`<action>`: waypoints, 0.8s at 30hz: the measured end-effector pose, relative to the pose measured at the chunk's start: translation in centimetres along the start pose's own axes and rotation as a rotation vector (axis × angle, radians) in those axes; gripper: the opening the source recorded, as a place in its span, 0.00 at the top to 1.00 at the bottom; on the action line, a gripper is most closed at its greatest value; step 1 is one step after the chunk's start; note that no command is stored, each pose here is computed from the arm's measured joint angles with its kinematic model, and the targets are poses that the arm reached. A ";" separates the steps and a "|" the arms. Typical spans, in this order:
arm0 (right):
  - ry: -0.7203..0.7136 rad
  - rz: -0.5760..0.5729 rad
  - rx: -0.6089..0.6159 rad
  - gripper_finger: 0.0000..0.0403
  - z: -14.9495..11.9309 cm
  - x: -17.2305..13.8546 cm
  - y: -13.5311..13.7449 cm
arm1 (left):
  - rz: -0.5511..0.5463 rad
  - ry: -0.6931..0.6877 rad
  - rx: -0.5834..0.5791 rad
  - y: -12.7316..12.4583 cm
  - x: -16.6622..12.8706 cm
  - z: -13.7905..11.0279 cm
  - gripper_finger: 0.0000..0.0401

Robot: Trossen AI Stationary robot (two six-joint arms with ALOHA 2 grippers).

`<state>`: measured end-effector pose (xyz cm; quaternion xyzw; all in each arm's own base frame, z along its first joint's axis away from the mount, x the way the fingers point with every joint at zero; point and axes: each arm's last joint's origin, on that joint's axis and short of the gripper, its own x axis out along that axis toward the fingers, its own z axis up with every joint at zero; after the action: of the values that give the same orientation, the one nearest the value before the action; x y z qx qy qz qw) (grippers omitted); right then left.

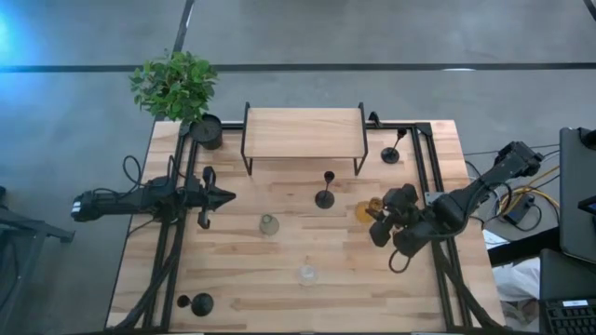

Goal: Pick & Place candle stick holders
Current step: Put the orange candle holder on the shelf

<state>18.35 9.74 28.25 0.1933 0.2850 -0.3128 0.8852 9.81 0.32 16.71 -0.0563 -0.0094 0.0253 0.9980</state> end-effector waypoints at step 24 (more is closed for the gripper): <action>-0.111 0.008 -0.011 0.70 7.6 1.2 -2.0 | 0.000 0.001 0.000 0.0 0.0 0.0 0.94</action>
<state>20.71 3.84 33.00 0.1721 0.2362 -0.3179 0.9020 9.82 0.32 16.70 -0.0563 -0.0090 0.0254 0.9981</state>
